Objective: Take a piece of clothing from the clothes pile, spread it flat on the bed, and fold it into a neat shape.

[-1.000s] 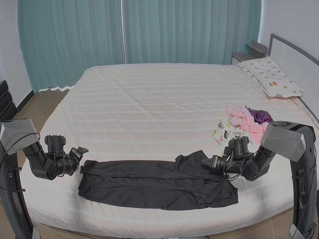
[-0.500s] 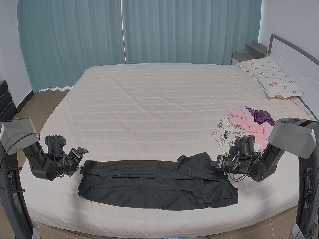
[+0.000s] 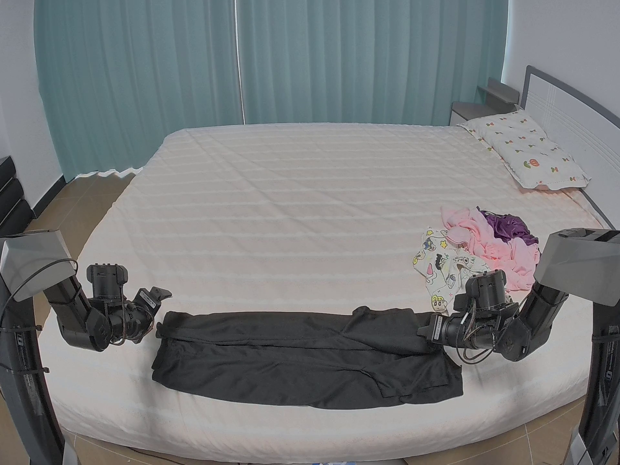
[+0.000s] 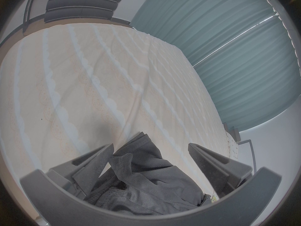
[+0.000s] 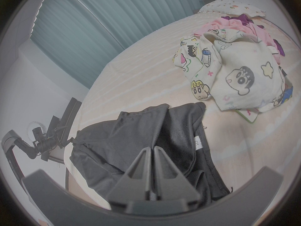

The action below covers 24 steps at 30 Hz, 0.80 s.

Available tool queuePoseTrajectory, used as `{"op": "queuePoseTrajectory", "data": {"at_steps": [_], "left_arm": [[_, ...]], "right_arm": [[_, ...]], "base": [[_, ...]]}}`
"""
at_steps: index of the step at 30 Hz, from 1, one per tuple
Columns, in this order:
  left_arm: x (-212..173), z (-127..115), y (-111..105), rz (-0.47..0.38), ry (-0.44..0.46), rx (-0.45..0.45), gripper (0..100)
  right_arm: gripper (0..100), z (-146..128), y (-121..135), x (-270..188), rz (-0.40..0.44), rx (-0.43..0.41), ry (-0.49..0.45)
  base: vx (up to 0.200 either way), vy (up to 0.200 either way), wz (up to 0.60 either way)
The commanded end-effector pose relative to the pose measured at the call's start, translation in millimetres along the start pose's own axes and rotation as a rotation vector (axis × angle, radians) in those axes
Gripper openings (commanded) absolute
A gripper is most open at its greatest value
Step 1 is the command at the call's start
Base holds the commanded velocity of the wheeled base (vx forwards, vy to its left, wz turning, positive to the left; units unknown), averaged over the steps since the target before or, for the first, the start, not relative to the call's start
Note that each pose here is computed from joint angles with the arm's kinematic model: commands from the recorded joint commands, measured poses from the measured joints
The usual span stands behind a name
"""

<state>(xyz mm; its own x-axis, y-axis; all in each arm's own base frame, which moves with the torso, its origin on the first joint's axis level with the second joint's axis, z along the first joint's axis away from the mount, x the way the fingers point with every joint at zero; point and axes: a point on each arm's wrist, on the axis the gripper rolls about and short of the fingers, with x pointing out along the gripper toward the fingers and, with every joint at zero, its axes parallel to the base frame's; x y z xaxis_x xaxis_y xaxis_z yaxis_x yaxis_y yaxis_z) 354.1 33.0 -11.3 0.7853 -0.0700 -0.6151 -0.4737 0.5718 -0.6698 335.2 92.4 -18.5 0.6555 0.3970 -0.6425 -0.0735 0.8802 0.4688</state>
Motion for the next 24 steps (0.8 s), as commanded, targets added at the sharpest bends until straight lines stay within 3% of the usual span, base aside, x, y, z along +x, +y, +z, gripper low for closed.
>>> {"op": "queuePoseTrajectory", "data": {"at_steps": [1, 5, 12, 17, 24], "left_arm": [[-2, -2, 2, 0.010, 0.007, 0.000, 100], [-12, -7, 5, 0.028, 0.017, 0.037, 100], [-20, -16, 2, 0.050, 0.025, 0.074, 100], [-13, -29, -5, 0.077, 0.015, 0.108, 100], [-1, -39, -6, 0.141, 0.013, 0.130, 100]], "right_arm": [[100, 3, 4, -5, 0.010, 0.007, -0.014], [100, 9, 14, -16, 0.022, 0.048, -0.048], [100, 5, 32, -27, -0.028, 0.244, -0.108], [100, -4, 35, -28, -0.068, 0.331, -0.115], [100, -9, 35, -33, -0.074, 0.349, -0.104]], "base": [[0.000, 0.000, 0.00], [0.000, 0.000, 0.00], [0.000, 0.000, 0.00], [0.000, 0.000, 0.00], [0.000, 0.000, 0.00]]}}
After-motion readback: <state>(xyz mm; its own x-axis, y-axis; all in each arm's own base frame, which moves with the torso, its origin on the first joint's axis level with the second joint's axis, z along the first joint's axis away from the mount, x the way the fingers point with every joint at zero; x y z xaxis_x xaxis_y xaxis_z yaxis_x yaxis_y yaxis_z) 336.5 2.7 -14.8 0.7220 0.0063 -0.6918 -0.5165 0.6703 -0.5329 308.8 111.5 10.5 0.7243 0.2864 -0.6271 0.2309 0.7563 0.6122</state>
